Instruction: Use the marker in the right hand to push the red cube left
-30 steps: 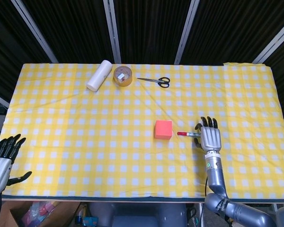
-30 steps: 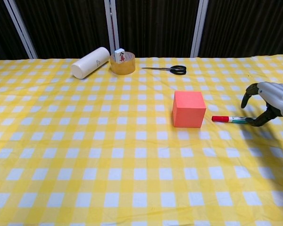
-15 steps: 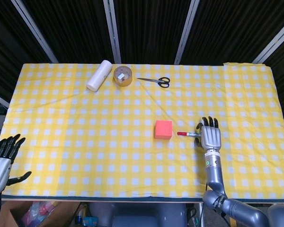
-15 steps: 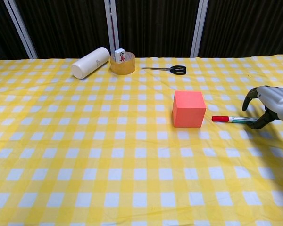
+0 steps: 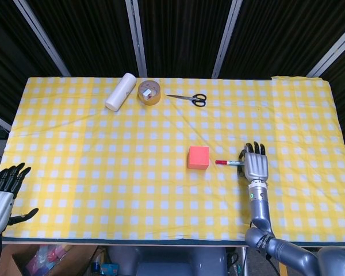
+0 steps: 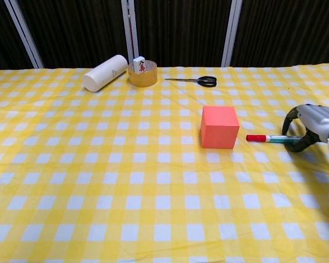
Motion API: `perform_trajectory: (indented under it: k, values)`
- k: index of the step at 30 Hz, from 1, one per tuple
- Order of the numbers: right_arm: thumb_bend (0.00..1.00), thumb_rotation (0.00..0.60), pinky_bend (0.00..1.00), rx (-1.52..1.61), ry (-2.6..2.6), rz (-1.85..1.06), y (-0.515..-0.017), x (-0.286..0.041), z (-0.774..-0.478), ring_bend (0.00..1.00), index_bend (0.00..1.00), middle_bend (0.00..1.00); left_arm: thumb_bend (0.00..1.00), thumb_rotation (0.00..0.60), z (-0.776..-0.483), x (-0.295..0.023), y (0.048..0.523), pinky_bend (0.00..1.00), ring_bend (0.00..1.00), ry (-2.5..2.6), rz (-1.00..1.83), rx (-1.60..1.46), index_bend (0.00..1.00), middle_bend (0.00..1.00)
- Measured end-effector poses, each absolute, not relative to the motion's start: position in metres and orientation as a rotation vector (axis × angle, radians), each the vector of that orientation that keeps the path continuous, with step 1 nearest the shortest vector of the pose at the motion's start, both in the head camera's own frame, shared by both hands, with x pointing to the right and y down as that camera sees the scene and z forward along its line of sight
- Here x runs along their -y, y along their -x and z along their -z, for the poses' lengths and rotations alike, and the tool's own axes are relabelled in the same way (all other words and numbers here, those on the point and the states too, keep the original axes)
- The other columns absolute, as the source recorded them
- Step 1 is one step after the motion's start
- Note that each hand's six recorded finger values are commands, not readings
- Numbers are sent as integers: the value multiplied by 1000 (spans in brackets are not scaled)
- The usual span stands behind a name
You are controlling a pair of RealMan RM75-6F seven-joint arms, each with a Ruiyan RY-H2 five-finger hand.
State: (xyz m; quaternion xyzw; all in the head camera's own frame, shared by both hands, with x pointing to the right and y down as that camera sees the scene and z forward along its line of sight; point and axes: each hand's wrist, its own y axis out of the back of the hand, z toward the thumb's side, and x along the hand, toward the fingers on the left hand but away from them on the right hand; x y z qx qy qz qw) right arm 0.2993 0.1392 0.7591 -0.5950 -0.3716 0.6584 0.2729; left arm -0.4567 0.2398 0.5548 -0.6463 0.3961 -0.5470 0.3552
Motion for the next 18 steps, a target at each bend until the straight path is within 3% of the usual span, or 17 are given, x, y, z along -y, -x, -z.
perform_trajectory:
  k: [6, 18]
  values:
    - [388, 600, 46, 1004, 1612, -1752, -297, -139, -760, 25, 580, 221, 0, 600, -554, -240, 457, 0, 0, 1673, 1411, -1028, 0, 0]
    - [388, 600, 50, 1012, 1588, -1670, -300, -127, -741, 35, 588, 227, 0, 600, -554, -239, 458, 0, 0, 1684, 1414, -1041, 0, 0]
